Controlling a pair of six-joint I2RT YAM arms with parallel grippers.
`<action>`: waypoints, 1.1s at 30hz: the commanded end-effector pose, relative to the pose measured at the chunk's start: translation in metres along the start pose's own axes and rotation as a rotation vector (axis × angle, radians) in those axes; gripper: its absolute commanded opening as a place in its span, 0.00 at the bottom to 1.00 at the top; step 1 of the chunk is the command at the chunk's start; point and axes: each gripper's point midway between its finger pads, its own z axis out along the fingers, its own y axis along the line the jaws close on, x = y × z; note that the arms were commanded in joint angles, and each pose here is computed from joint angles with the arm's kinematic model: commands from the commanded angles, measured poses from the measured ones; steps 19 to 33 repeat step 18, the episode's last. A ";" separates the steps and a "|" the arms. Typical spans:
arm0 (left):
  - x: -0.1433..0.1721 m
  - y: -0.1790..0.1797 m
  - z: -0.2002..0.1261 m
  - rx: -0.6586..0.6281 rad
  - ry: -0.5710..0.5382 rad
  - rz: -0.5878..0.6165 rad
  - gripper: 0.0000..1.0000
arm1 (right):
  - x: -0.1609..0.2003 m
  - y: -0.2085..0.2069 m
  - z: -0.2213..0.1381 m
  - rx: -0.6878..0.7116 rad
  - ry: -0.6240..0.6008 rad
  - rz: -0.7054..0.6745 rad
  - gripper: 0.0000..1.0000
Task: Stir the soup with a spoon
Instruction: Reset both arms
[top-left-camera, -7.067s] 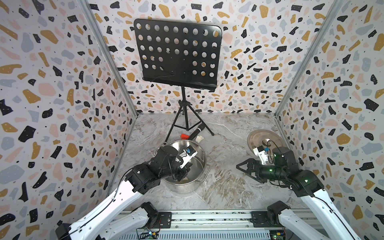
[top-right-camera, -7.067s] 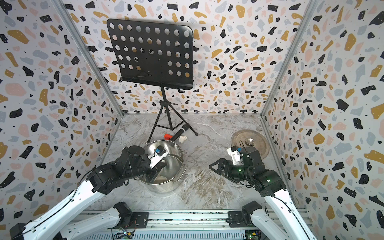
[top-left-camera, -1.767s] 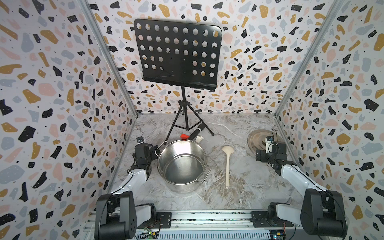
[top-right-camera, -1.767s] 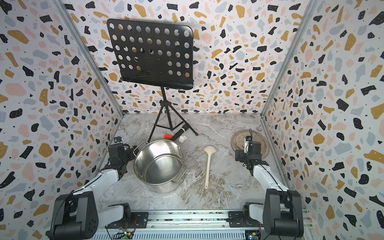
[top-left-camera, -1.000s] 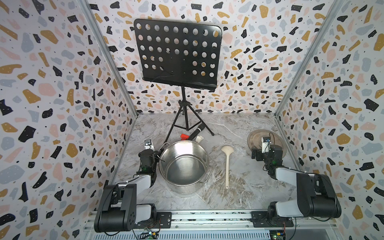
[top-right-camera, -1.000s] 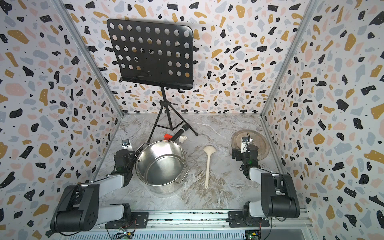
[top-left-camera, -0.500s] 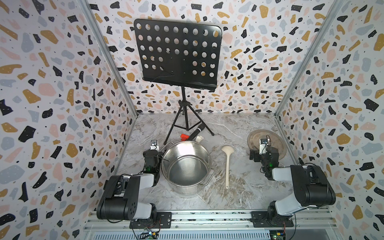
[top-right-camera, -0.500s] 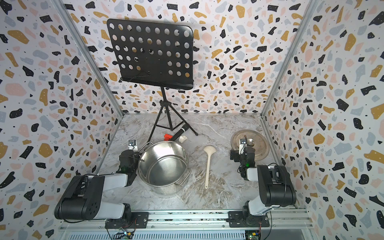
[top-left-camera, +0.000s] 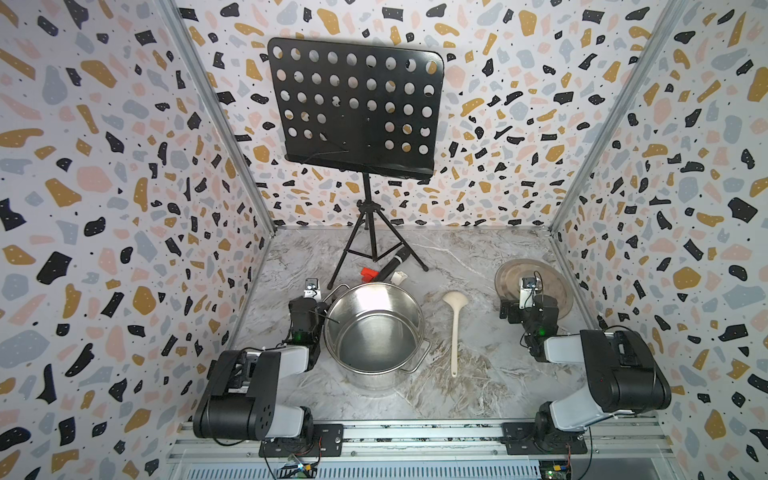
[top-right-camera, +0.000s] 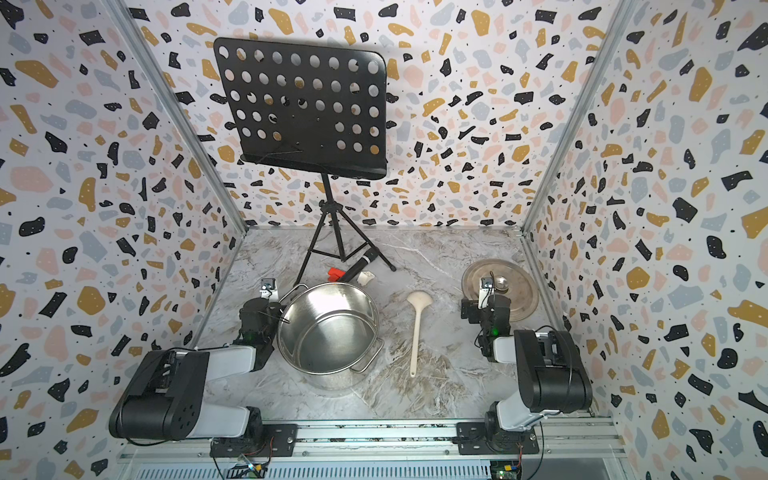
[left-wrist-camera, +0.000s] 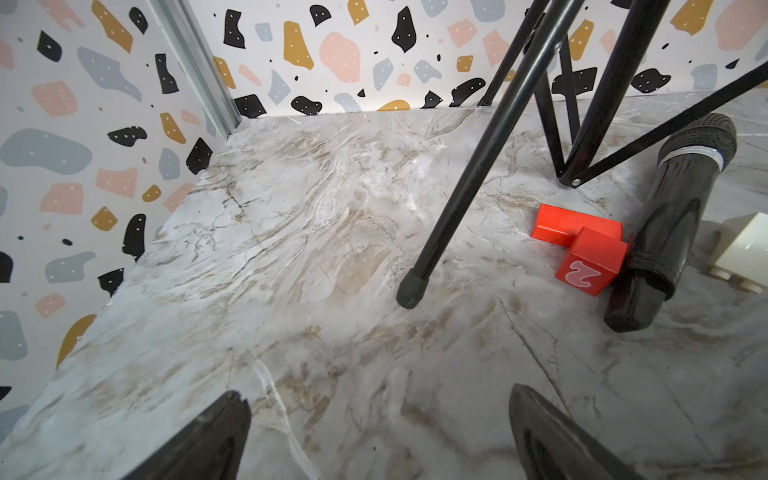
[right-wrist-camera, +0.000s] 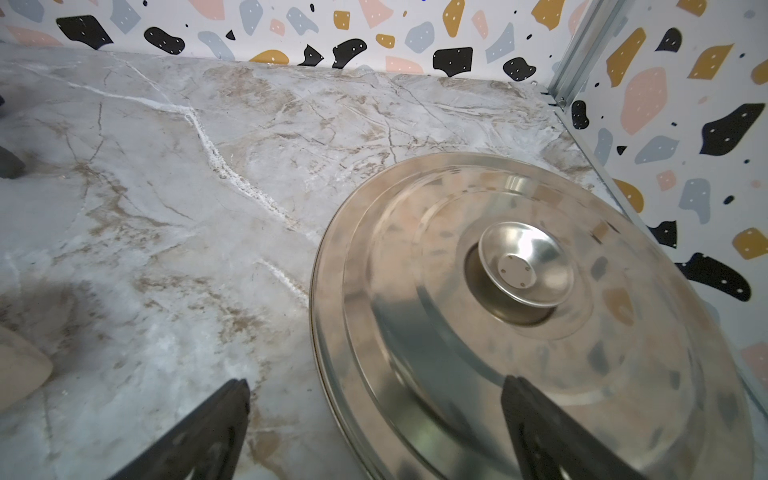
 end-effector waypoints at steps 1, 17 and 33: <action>-0.008 -0.013 0.001 0.062 -0.017 0.023 0.99 | -0.011 -0.001 -0.003 0.009 -0.038 -0.009 1.00; -0.008 -0.016 0.001 0.079 -0.018 0.028 1.00 | -0.010 -0.001 -0.003 0.009 -0.037 -0.009 1.00; -0.008 -0.016 0.001 0.078 -0.020 0.028 1.00 | -0.010 -0.001 -0.003 0.009 -0.037 -0.008 1.00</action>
